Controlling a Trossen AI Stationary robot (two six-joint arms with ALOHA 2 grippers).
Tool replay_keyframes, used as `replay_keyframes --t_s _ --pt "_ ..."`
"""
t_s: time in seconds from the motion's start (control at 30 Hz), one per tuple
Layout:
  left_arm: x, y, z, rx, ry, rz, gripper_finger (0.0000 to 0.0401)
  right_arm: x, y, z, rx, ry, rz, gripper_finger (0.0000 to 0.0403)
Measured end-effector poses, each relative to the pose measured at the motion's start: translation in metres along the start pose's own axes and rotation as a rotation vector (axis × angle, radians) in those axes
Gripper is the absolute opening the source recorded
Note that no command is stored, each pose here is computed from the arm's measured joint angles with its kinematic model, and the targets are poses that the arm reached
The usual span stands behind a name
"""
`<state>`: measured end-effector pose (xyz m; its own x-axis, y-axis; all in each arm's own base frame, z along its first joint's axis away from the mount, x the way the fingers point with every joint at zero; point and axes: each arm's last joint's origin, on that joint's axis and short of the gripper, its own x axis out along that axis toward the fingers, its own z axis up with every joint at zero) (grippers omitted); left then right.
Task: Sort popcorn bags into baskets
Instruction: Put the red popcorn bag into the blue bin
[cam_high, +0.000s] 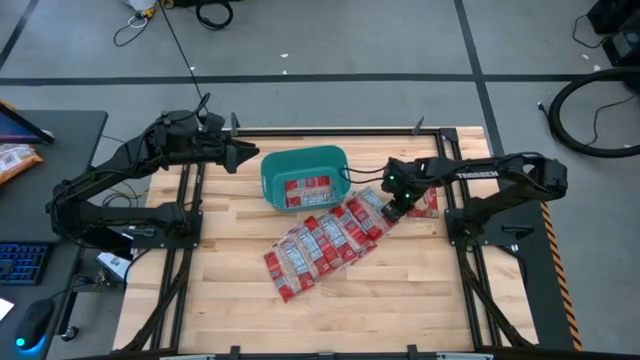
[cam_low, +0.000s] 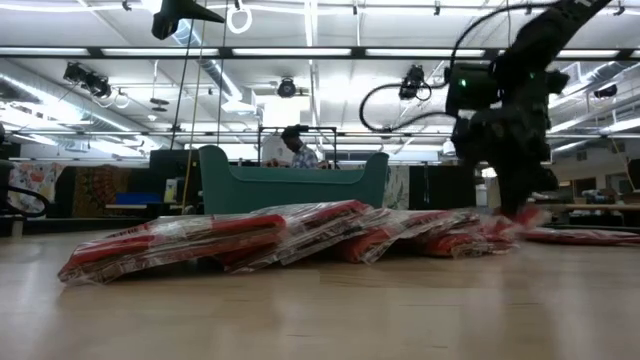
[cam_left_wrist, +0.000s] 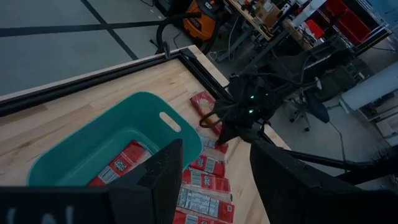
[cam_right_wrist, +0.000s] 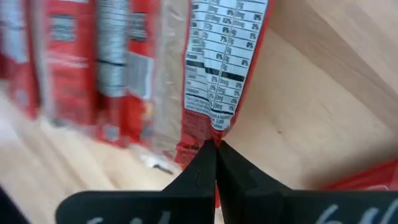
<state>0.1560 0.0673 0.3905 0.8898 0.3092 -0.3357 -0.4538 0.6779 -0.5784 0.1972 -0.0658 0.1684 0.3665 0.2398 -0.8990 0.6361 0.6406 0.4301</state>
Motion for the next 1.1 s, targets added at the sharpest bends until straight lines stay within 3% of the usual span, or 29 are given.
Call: replay_keyframes --t_s 0.47,0.7,1.0,1.1 --pt "0.000 0.000 0.000 -0.003 0.000 0.000 0.0192 -0.068 0.068 0.016 -0.269 -0.154 0.148 0.0002" --pt "0.000 0.000 0.000 -0.003 0.000 0.000 0.0192 -0.084 0.088 0.015 -0.308 -0.136 0.245 0.0001" --pt "0.009 0.001 0.000 -0.012 0.011 0.015 0.0192 -0.091 0.110 0.042 -0.372 -0.356 0.276 0.0000" --pt "0.014 0.002 0.000 -0.014 0.023 0.024 0.0192 -0.085 0.118 0.055 -0.398 -0.359 0.277 0.0000"
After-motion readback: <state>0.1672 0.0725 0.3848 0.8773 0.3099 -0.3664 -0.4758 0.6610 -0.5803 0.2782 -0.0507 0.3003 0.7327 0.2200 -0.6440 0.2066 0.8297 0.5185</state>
